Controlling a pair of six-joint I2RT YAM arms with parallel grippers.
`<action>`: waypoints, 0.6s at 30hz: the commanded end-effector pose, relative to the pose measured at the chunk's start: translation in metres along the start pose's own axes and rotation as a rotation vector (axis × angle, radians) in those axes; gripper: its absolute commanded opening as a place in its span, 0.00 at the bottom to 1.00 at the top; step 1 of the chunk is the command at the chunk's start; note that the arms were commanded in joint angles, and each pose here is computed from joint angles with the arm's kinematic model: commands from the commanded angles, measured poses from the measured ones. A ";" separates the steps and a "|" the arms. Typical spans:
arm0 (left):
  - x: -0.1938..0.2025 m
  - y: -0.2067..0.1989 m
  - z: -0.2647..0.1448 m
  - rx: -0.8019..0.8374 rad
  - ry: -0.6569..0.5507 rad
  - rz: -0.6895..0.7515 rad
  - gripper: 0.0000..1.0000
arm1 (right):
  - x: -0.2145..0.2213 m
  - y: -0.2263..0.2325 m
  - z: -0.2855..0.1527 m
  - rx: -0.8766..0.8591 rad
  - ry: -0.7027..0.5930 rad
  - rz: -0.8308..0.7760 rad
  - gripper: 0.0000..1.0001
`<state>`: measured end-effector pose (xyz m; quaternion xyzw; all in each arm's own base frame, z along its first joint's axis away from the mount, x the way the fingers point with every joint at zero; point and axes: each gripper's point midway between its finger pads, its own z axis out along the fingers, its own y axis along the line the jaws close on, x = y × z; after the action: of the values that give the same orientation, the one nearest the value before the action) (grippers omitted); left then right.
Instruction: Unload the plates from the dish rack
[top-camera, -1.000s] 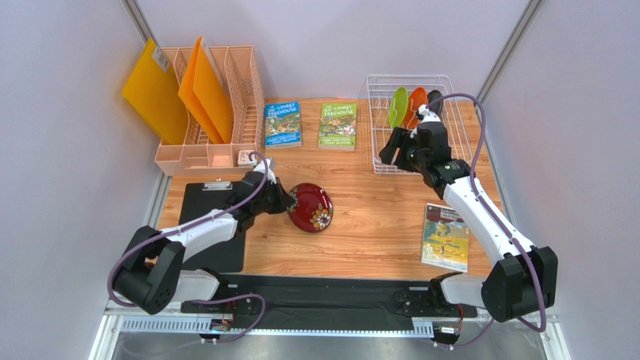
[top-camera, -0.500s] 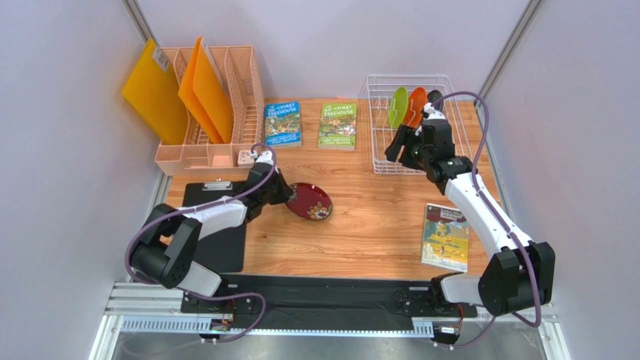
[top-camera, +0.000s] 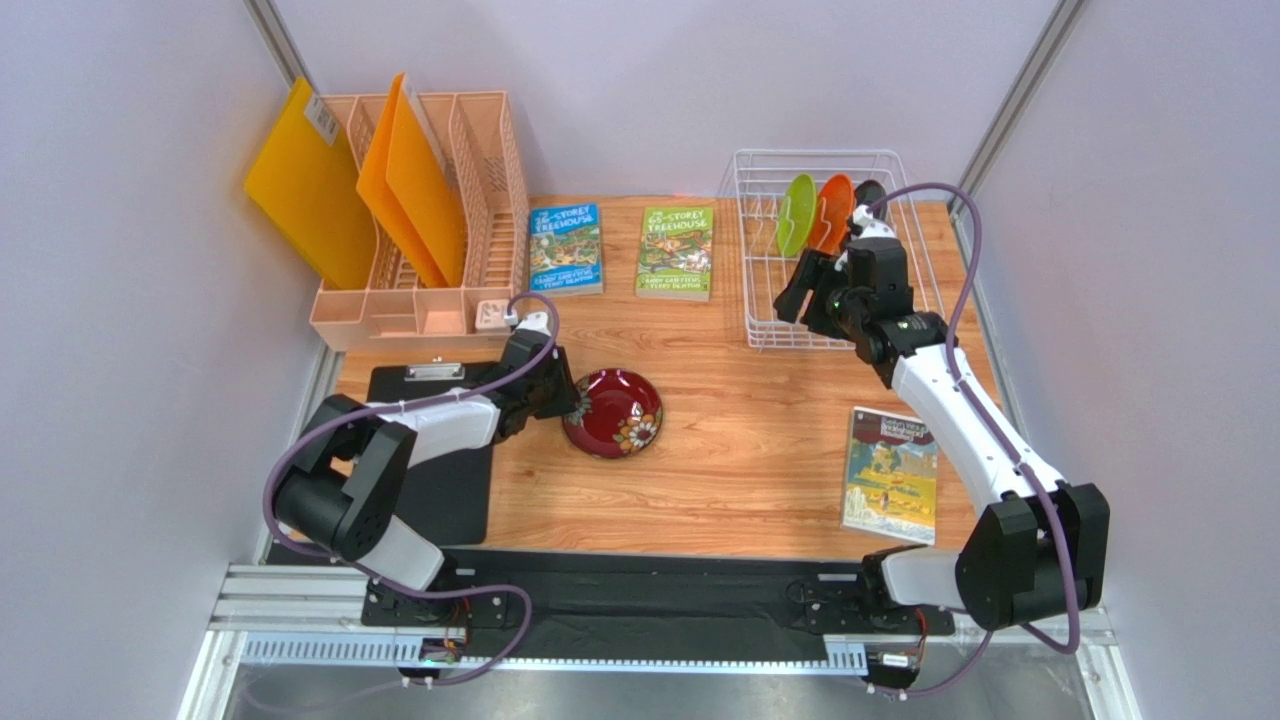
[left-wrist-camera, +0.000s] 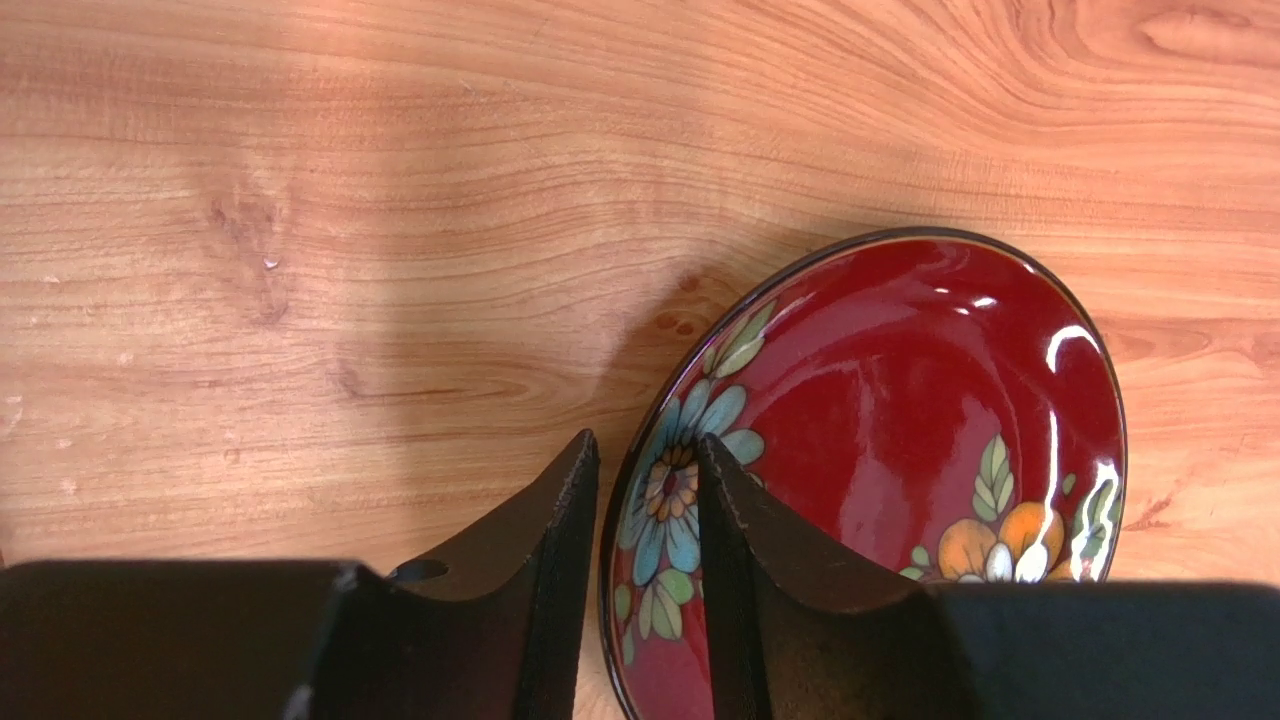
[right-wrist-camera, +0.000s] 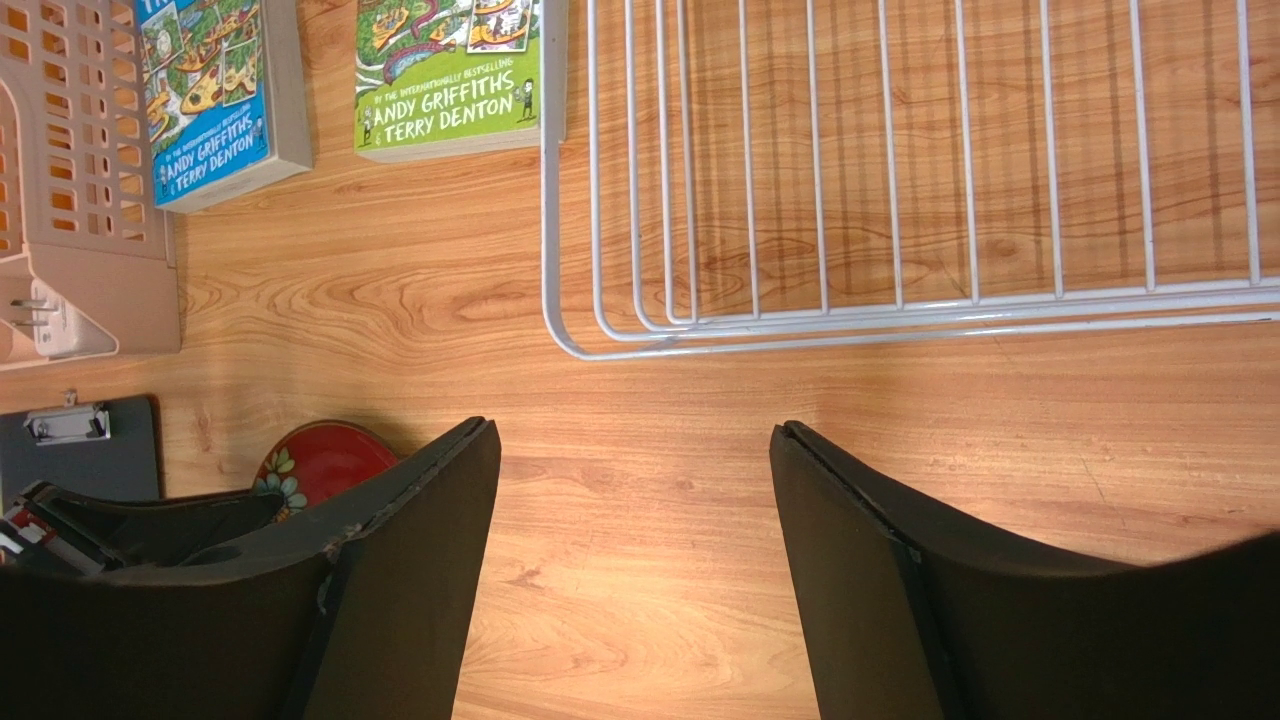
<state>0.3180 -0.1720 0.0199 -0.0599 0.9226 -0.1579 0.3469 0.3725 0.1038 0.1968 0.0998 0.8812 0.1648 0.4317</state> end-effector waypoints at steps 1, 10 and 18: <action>0.037 0.029 -0.008 -0.096 0.133 0.065 0.38 | -0.007 0.003 0.001 -0.018 -0.018 -0.007 0.72; 0.025 0.029 -0.024 -0.117 0.102 0.059 0.42 | -0.028 -0.019 0.004 0.103 -0.071 -0.031 0.73; -0.025 0.000 -0.066 -0.003 -0.047 0.109 0.78 | -0.089 -0.034 0.023 0.261 -0.155 -0.096 0.81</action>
<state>0.2908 -0.1479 0.0448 -0.0413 0.9318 -0.1201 0.3401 0.4124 0.0686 0.2030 0.1192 0.8831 0.0713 0.4482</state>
